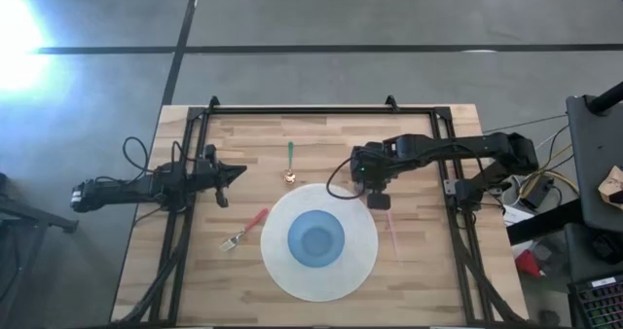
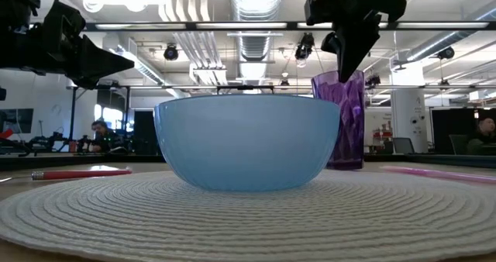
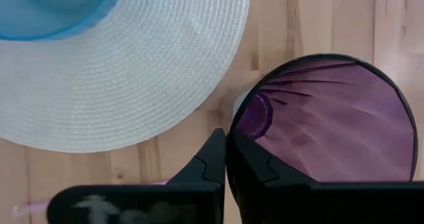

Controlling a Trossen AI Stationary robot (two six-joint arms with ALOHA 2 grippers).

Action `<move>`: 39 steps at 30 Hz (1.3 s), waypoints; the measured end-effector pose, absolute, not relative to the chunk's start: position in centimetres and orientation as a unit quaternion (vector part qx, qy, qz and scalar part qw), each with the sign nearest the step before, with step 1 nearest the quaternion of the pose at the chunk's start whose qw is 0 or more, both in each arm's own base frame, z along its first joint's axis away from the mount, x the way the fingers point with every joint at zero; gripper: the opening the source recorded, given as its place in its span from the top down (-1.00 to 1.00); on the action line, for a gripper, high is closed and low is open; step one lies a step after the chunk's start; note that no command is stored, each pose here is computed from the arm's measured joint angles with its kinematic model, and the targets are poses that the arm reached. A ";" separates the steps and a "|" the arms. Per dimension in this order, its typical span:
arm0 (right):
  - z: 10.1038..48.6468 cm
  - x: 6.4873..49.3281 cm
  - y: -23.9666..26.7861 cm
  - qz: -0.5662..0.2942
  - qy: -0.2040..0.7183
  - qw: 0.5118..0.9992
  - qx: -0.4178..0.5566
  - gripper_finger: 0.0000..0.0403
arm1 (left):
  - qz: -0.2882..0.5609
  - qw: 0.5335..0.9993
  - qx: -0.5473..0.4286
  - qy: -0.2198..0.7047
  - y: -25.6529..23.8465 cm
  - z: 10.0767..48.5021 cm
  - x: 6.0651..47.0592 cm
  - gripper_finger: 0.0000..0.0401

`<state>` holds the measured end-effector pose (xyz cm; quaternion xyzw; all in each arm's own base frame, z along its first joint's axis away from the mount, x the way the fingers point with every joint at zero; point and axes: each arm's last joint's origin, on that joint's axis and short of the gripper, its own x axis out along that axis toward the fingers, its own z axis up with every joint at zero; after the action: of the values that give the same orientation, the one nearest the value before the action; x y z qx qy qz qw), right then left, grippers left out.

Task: Pick & Place Utensil
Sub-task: Adjust the purple cup at the top right of the mat, then put the red fork into the blue bowl

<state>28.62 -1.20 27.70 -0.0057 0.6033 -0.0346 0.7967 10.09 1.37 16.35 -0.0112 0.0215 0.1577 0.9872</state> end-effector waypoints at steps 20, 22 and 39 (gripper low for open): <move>27.7 28.6 -1.2 -0.034 0.604 0.796 -0.004 0.75 | 0.156 0.987 -0.008 0.022 1.4 16.4 10.1 1.00; 27.7 28.6 -1.2 -0.036 0.604 0.796 -0.005 0.71 | 0.154 0.988 -0.008 0.022 1.4 16.4 10.1 1.00; 28.5 28.0 -1.2 -0.037 0.595 0.803 -0.006 0.33 | 0.152 0.988 -0.006 0.022 1.3 16.4 10.1 1.00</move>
<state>27.98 -1.19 28.49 -0.0056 0.5954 -0.0373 0.8026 10.10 1.34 16.36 -0.0063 0.0217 0.1520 0.9881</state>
